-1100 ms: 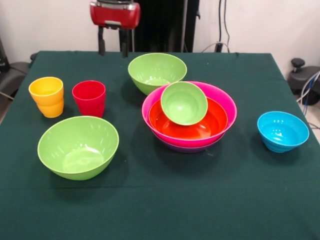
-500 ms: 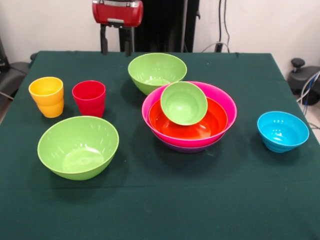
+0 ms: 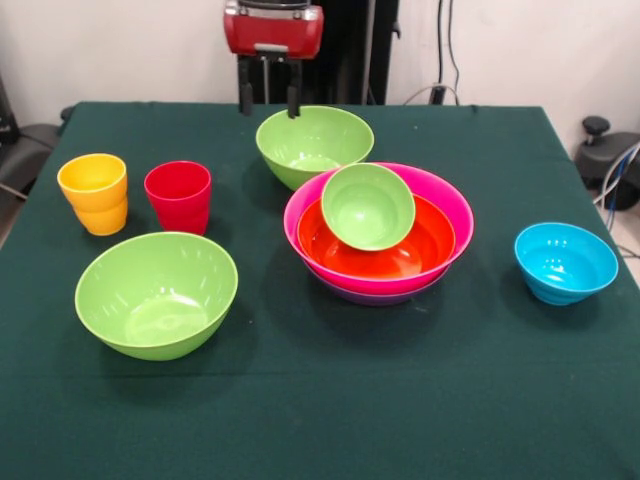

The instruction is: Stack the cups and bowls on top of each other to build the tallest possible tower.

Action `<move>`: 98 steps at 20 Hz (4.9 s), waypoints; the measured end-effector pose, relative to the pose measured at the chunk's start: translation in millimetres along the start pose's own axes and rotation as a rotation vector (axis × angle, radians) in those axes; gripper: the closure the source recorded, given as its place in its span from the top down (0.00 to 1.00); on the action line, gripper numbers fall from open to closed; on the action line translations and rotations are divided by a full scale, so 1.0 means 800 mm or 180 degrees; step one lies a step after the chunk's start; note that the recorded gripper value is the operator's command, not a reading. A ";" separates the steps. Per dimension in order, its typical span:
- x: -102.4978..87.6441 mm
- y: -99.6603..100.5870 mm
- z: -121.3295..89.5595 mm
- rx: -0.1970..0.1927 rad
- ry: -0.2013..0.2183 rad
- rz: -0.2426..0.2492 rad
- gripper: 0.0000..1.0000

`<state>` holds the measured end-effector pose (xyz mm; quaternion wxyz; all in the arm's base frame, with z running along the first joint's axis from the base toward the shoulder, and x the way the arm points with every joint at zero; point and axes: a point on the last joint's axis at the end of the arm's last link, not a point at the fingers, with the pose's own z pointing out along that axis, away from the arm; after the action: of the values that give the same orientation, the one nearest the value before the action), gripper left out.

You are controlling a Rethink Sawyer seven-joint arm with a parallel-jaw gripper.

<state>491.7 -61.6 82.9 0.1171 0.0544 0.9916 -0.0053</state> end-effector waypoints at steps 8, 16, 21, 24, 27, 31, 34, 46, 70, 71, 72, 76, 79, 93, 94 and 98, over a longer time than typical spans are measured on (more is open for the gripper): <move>0.041 0.011 0.032 -0.0048 0.0204 -0.0080 1.00; 0.050 -0.016 0.039 -0.0057 0.0246 0.0049 1.00; 0.047 -0.038 0.035 -0.0022 0.0217 0.0156 1.00; 0.045 -0.044 0.033 -0.0005 0.0197 0.0178 1.00; 0.045 -0.041 0.033 -0.0004 0.0197 0.0162 1.00; 0.056 -0.021 0.044 -0.0019 0.0271 0.0067 1.00; 0.067 -0.002 0.058 -0.0058 0.0325 -0.0021 1.00; 0.105 0.009 0.084 -0.0145 0.0504 -0.0113 1.00; 0.050 -0.044 0.042 -0.0011 0.0135 0.0047 1.00; 0.052 -0.042 0.045 -0.0023 0.0155 0.0045 1.00; 0.054 -0.040 0.047 -0.0031 0.0169 0.0042 1.00; 0.062 -0.031 0.059 -0.0059 0.0237 0.0006 1.00; 0.068 -0.024 0.072 -0.0096 0.0290 -0.0035 1.00; 0.068 -0.044 0.116 -0.0127 0.0339 0.0053 1.00; 0.069 -0.044 0.117 -0.0130 0.0345 0.0053 1.00; 0.073 -0.042 0.120 -0.0141 0.0363 0.0049 1.00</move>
<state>454.1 -91.3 -23.8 0.0617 0.0596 0.9961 0.0206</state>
